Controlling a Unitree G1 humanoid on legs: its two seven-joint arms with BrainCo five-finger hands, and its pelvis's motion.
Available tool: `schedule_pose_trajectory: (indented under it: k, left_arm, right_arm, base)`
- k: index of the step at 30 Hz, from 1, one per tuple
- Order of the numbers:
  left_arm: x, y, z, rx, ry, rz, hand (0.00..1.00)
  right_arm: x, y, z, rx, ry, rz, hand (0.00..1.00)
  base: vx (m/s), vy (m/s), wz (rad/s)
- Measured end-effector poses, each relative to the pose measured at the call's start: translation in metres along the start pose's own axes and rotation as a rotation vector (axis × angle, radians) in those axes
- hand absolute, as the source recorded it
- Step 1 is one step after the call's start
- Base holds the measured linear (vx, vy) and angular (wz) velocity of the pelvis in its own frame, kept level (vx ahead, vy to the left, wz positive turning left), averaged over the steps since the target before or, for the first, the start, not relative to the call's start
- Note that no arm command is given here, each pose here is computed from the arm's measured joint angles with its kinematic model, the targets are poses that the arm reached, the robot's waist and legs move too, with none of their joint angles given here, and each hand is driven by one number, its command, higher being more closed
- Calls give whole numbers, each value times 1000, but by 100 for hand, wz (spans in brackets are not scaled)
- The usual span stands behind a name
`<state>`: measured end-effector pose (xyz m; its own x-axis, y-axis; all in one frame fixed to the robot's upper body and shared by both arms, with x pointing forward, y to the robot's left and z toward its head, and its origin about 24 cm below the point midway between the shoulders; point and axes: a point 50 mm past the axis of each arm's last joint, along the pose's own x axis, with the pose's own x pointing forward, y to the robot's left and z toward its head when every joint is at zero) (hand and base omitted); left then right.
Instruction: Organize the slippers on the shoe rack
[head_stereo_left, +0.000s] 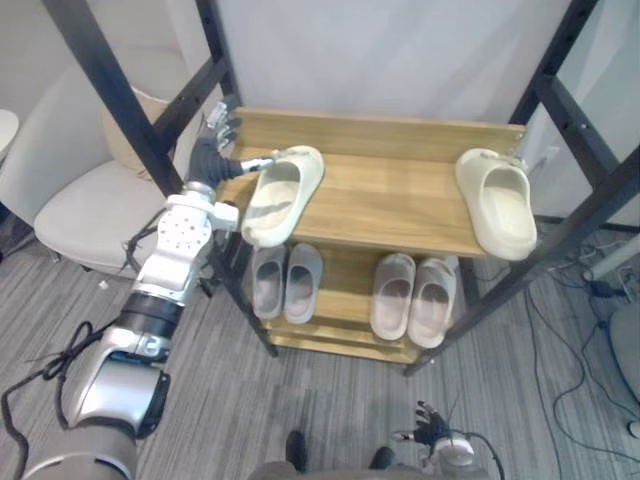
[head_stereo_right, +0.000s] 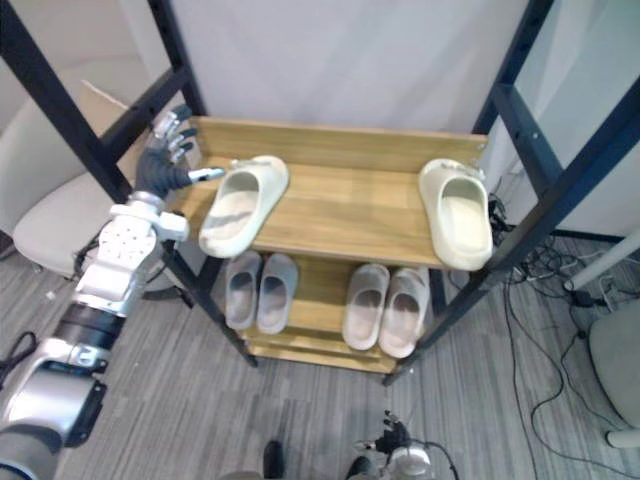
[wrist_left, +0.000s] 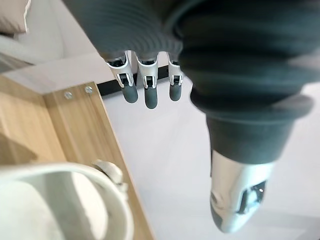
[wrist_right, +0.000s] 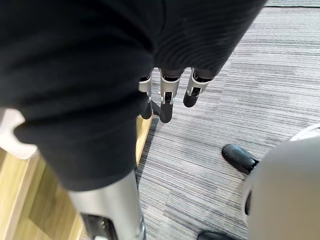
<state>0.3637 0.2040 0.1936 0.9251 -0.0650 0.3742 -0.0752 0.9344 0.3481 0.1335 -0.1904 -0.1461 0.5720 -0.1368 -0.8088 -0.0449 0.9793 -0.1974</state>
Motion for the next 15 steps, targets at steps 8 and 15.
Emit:
schedule_pose_trajectory:
  k: [8,15]
  left_arm:
    - [5,9,-1,51,21,11,0]
    - [15,14,8,81,5,26,0]
  right_arm:
    - [0,1,1,24,-3,-3,0]
    - [0,1,3,27,-9,-4,0]
  base:
    - [29,18,-11]
    - [36,16,-12]
